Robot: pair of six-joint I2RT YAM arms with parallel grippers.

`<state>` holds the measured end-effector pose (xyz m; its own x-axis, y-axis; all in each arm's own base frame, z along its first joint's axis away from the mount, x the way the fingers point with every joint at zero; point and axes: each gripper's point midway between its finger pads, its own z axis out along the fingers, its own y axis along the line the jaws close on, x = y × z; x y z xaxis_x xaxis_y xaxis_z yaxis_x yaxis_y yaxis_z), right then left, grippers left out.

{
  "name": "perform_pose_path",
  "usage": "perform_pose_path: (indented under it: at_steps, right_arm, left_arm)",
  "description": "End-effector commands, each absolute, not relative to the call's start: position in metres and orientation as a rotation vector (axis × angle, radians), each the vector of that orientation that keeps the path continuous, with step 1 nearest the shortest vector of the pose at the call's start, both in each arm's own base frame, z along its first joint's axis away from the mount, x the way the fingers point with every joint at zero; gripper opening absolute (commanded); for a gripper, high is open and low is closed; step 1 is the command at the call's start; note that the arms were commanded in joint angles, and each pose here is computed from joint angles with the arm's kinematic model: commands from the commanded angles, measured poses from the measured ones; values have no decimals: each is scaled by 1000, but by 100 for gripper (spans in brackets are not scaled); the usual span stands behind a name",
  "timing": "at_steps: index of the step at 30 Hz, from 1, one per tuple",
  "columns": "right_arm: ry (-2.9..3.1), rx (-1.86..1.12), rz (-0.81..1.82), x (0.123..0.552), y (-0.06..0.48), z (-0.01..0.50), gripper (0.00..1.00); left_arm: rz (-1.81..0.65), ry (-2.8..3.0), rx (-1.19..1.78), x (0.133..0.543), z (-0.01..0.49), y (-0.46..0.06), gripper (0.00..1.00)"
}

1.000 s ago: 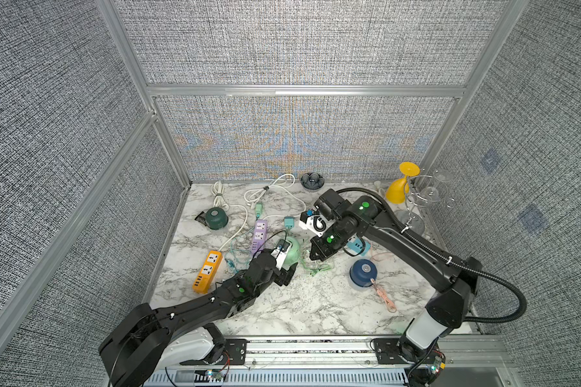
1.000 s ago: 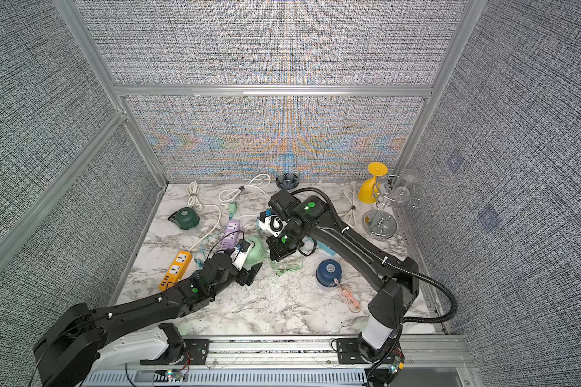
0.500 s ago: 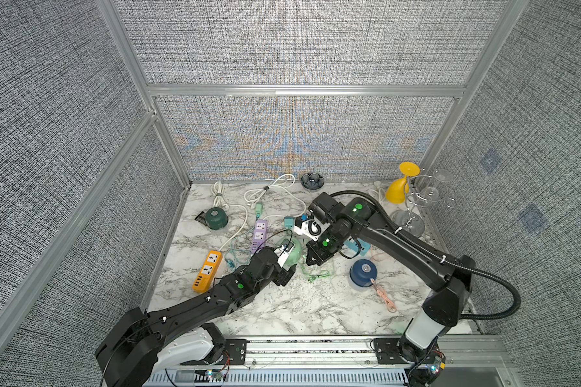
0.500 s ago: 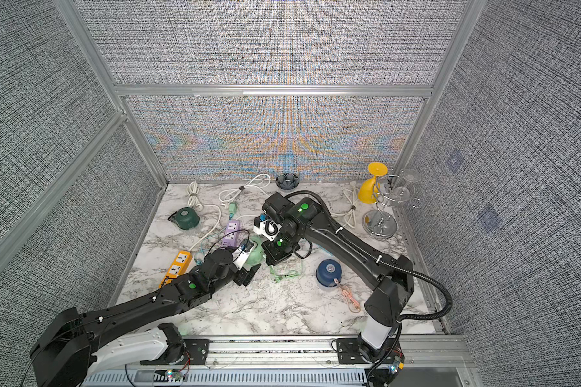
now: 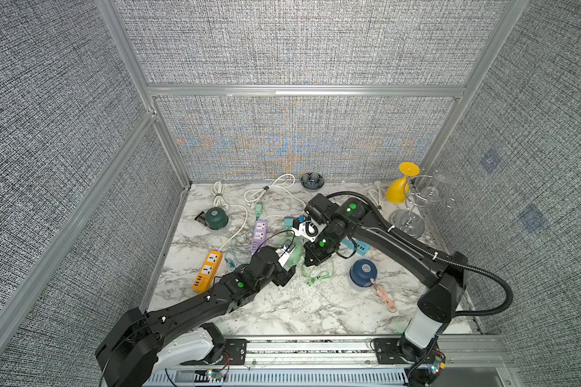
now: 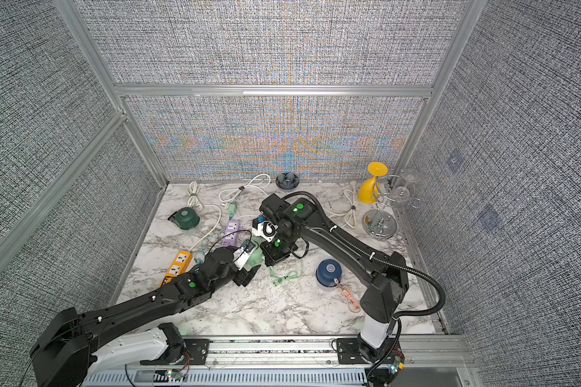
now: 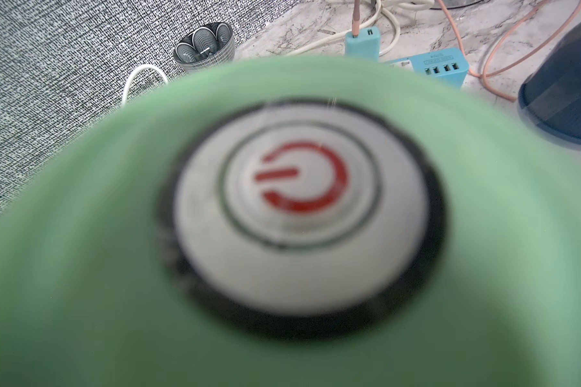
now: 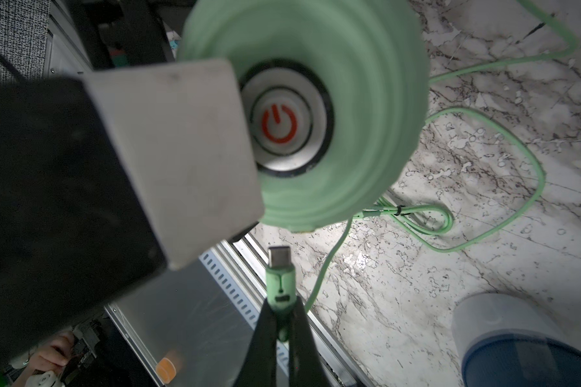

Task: Charge the cordless meat grinders
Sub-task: Insert the charging cable into the cordless meat grinder.

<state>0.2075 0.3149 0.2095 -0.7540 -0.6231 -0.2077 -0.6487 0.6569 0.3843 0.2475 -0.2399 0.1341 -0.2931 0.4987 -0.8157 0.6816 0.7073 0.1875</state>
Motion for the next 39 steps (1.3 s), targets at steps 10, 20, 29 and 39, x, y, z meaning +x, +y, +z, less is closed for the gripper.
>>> perform_pose_path:
  at_steps: [10, 20, 29, 39]
  right_arm:
    - [2824, -1117, 593, 210, 308, 204, 0]
    - [2820, -1136, 562, 213, 307, 207, 0]
    - [2823, -1171, 538, 211, 308, 206, 0]
    - [2812, -1189, 477, 214, 308, 208, 0]
  left_arm:
    - [-275, 1942, 927, 244, 141, -244, 71]
    - [-299, 1959, 961, 240, 136, -248, 71]
    - [-318, 1974, 999, 238, 130, -253, 71]
    - [-334, 1989, 1029, 235, 126, -257, 71]
